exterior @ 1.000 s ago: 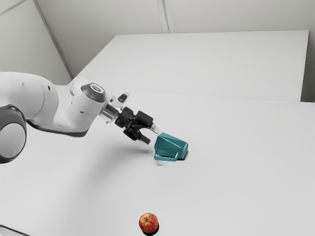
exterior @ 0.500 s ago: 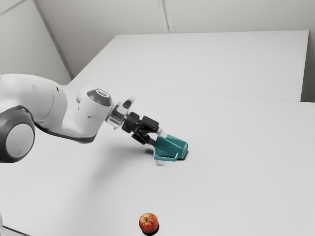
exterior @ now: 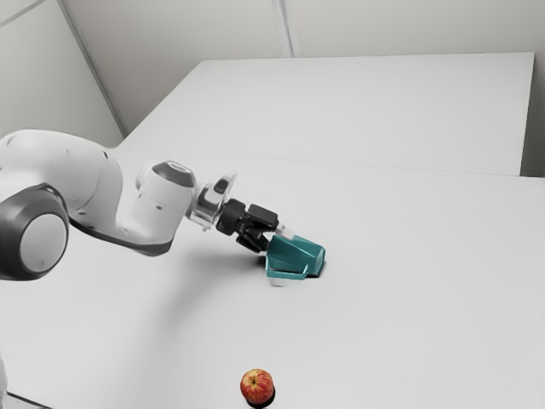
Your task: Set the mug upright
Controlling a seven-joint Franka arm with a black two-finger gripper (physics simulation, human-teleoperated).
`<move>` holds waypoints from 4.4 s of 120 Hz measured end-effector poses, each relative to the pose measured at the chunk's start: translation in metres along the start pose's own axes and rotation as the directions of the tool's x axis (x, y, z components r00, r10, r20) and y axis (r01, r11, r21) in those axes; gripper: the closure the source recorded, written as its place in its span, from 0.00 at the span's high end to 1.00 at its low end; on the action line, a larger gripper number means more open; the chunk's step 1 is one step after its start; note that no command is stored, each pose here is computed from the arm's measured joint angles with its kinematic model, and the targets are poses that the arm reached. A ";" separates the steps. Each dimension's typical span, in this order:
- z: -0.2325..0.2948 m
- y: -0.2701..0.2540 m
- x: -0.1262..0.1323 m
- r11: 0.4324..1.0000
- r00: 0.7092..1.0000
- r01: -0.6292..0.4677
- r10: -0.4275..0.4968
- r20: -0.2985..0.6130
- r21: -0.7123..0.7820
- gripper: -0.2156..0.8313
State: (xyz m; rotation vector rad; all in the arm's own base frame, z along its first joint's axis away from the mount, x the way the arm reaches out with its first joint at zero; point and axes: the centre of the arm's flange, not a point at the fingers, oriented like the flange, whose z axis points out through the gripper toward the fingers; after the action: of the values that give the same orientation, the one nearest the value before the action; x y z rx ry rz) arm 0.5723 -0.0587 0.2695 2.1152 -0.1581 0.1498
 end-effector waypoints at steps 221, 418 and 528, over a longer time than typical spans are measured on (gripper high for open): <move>-0.139 0.114 0.006 0.700 0.869 -0.472 0.268 0.417 0.535 0.07; -0.097 0.031 -0.035 0.505 0.944 -0.285 0.001 0.330 0.815 0.07; -0.098 0.037 -0.033 0.506 0.957 -0.247 -0.006 0.289 0.827 0.38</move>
State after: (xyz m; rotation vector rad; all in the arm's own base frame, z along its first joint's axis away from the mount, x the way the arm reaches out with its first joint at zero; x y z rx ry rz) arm 0.5295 0.0075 0.3461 3.1530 -0.4745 0.0235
